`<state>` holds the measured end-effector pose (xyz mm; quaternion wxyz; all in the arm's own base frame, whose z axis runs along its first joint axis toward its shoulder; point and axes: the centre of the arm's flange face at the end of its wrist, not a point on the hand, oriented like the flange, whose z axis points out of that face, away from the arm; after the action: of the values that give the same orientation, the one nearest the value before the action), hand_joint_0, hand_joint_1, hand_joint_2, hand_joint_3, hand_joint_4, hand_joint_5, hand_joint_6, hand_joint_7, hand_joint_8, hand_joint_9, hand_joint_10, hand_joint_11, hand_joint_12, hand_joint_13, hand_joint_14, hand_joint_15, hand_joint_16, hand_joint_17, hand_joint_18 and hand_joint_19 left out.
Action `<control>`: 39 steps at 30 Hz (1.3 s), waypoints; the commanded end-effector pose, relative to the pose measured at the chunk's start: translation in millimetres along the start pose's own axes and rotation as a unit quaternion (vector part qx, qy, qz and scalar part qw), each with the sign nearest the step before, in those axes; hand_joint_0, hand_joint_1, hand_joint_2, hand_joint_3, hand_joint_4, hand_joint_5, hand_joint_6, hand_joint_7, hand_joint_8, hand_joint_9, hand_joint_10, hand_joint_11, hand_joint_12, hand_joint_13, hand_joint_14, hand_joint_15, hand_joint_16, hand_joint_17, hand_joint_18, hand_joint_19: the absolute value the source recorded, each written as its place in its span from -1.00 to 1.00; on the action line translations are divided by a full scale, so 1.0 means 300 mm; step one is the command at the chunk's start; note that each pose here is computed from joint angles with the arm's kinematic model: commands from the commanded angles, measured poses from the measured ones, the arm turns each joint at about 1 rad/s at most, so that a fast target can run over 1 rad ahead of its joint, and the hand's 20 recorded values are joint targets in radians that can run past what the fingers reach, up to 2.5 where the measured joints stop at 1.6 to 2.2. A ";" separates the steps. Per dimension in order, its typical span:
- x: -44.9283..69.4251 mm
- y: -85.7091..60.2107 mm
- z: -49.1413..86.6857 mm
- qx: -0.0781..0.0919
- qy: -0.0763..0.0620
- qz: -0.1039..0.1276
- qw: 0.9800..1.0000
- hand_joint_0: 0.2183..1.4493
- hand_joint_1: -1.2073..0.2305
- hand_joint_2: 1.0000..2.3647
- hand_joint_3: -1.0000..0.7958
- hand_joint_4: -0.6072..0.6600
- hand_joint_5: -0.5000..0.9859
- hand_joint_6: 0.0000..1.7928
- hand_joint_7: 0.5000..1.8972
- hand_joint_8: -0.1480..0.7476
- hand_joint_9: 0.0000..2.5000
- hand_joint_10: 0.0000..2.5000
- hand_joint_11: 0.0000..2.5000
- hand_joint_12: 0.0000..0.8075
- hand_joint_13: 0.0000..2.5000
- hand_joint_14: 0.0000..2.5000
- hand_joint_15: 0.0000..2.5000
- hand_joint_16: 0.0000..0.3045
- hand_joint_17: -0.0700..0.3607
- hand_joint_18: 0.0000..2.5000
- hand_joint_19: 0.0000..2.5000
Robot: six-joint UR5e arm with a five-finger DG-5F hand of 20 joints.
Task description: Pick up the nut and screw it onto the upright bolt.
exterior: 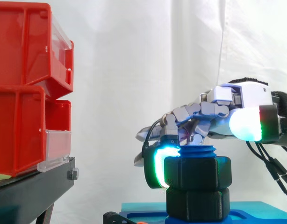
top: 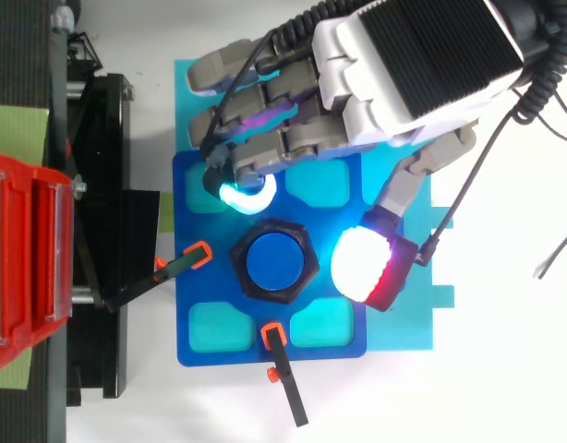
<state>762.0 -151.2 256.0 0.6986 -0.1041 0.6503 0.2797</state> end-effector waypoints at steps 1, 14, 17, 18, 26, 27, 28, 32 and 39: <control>-0.029 -0.006 0.005 -0.003 -0.004 -0.004 1.000 -0.54 0.37 -1.00 -0.44 0.39 -0.40 -0.44 -0.19 0.00 -0.23 -1.00 -1.00 -0.34 -0.55 -1.00 -1.00 -0.84 -0.42 -0.82 -1.00; -0.067 -0.011 -0.003 0.006 0.000 0.008 1.000 -0.54 0.37 -1.00 -0.44 0.42 -0.44 -0.44 -0.32 -0.01 -0.24 -1.00 -1.00 -0.30 -0.54 -1.00 -1.00 -0.82 -0.39 -0.81 -1.00; -0.059 -0.017 -0.016 0.030 0.012 0.020 0.999 -0.55 0.37 -1.00 -0.44 0.42 -0.44 -0.44 -0.32 0.00 -0.24 -1.00 -1.00 -0.30 -0.54 -1.00 -1.00 -0.82 -0.39 -0.81 -1.00; -0.054 -0.023 -0.024 0.047 0.017 0.024 0.998 -0.55 0.37 -1.00 -0.44 0.42 -0.44 -0.44 -0.32 0.00 -0.24 -1.00 -1.00 -0.29 -0.54 -1.00 -1.00 -0.82 -0.39 -0.81 -1.00; -0.046 -0.012 -0.063 0.150 0.070 0.030 0.986 -0.55 0.37 -1.00 -0.44 0.42 -0.44 -0.44 -0.32 0.00 -0.24 -1.00 -1.00 -0.29 -0.54 -1.00 -1.00 -0.82 -0.39 -0.81 -1.00; -0.043 -0.011 -0.062 0.153 0.070 0.030 0.985 -0.55 0.37 -1.00 -0.44 0.42 -0.44 -0.44 -0.32 0.00 -0.24 -1.00 -1.00 -0.29 -0.54 -1.00 -1.00 -0.82 -0.39 -0.81 -1.00; -0.047 -0.012 -0.063 0.156 0.070 0.030 0.985 -0.55 0.37 -1.00 -0.44 0.42 -0.44 -0.44 -0.32 -0.01 -0.24 -1.00 -1.00 -0.29 -0.54 -1.00 -1.00 -0.82 -0.39 -0.81 -1.00; -0.045 -0.006 -0.056 0.163 0.069 0.029 0.984 -0.55 0.37 -1.00 -0.44 0.42 -0.44 -0.44 -0.32 0.00 -0.24 -1.00 -1.00 -0.29 -0.54 -1.00 -1.00 -0.82 -0.38 -0.80 -1.00; -0.060 0.013 -0.047 0.158 0.070 0.018 0.985 -0.55 0.37 -1.00 -0.44 0.42 -0.44 -0.44 -0.32 0.00 -0.24 -1.00 -1.00 -0.30 -0.54 -1.00 -1.00 -0.82 -0.38 -0.81 -1.00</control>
<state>748.4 -162.1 268.1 0.6513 0.0069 0.7368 0.1814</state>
